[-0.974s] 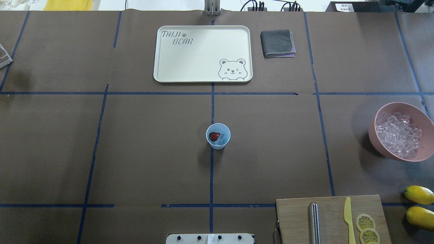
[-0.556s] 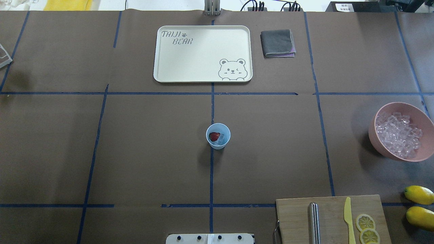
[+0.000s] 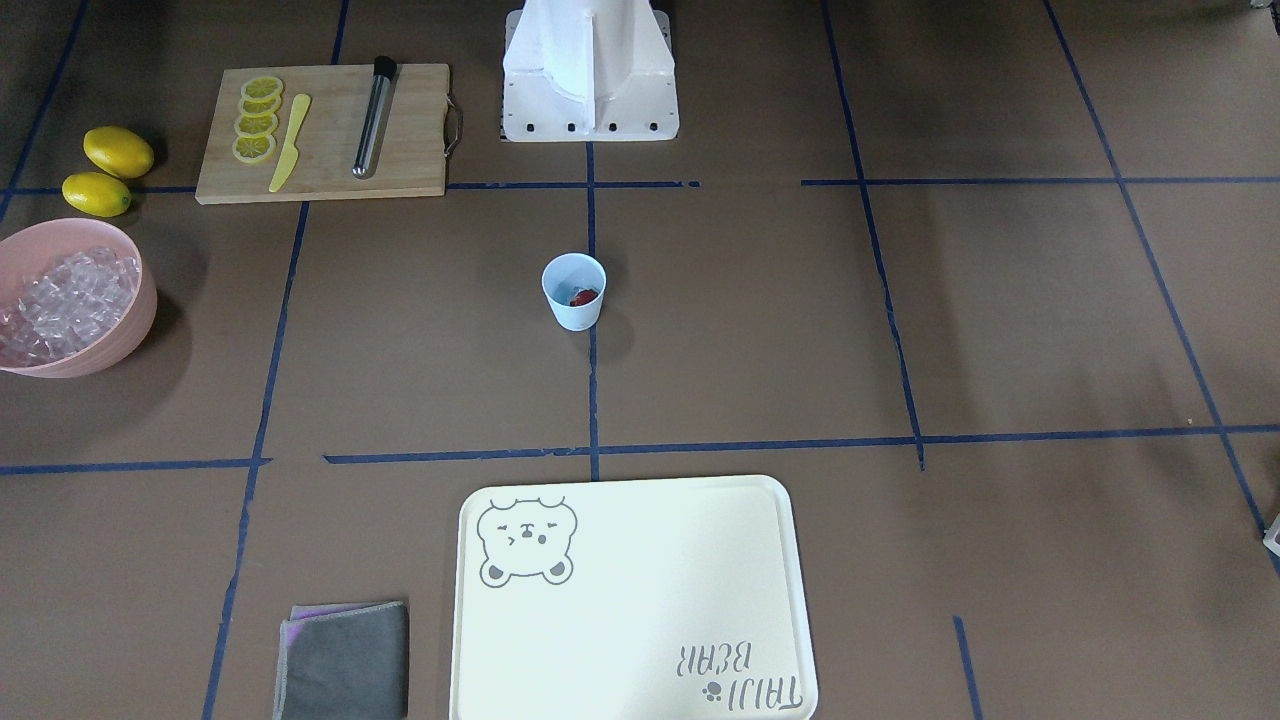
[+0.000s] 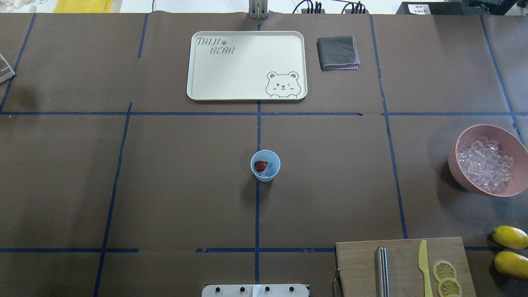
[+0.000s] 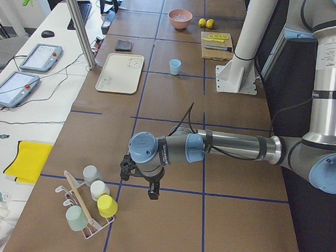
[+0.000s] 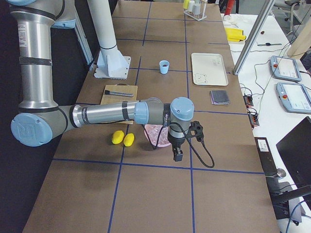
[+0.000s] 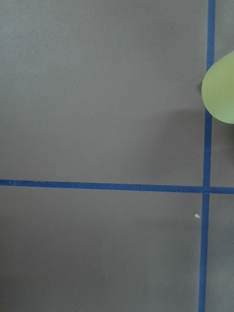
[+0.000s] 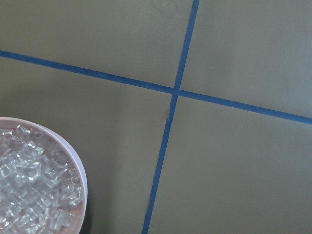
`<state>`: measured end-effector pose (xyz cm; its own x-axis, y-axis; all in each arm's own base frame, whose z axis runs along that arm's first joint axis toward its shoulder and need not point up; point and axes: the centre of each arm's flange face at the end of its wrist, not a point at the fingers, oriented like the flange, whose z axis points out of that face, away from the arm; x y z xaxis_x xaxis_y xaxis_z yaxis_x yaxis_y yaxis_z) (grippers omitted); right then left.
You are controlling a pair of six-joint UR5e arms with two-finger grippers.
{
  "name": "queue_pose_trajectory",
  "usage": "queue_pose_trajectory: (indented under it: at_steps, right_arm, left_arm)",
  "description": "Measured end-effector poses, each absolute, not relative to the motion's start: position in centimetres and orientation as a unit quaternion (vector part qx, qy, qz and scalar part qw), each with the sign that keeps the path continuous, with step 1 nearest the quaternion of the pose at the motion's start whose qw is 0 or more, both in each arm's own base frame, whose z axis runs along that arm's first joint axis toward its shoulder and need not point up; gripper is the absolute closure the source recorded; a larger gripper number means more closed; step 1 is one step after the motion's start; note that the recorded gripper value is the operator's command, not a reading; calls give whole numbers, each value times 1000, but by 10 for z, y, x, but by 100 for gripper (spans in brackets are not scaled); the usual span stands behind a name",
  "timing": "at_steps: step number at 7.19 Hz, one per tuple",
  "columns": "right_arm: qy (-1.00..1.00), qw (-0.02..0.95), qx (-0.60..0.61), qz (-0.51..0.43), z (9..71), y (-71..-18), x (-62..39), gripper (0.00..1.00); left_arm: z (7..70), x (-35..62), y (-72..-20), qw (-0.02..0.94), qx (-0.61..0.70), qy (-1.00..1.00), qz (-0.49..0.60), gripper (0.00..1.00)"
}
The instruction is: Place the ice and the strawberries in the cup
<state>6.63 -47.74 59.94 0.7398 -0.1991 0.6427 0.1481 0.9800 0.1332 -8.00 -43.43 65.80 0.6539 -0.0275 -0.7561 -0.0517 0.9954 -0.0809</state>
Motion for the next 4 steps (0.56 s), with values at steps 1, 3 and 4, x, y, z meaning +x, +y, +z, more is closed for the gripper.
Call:
queue_pose_trajectory:
  at_steps: [1, 3, 4]
  right_arm:
    - [-348, 932, 36, -93, 601, -476, 66, 1]
    - [-348, 932, 35, -92, 602, -475, 66, 1]
    - [-349, 932, 35, -92, 603, -474, 66, 1]
  left_arm:
    - [660, -80, -432, 908, -50, 416, 4, 0]
    - [659, -79, -432, 908, -50, 416, 4, 0]
    - [656, -79, -435, 908, -48, 416, 5, 0]
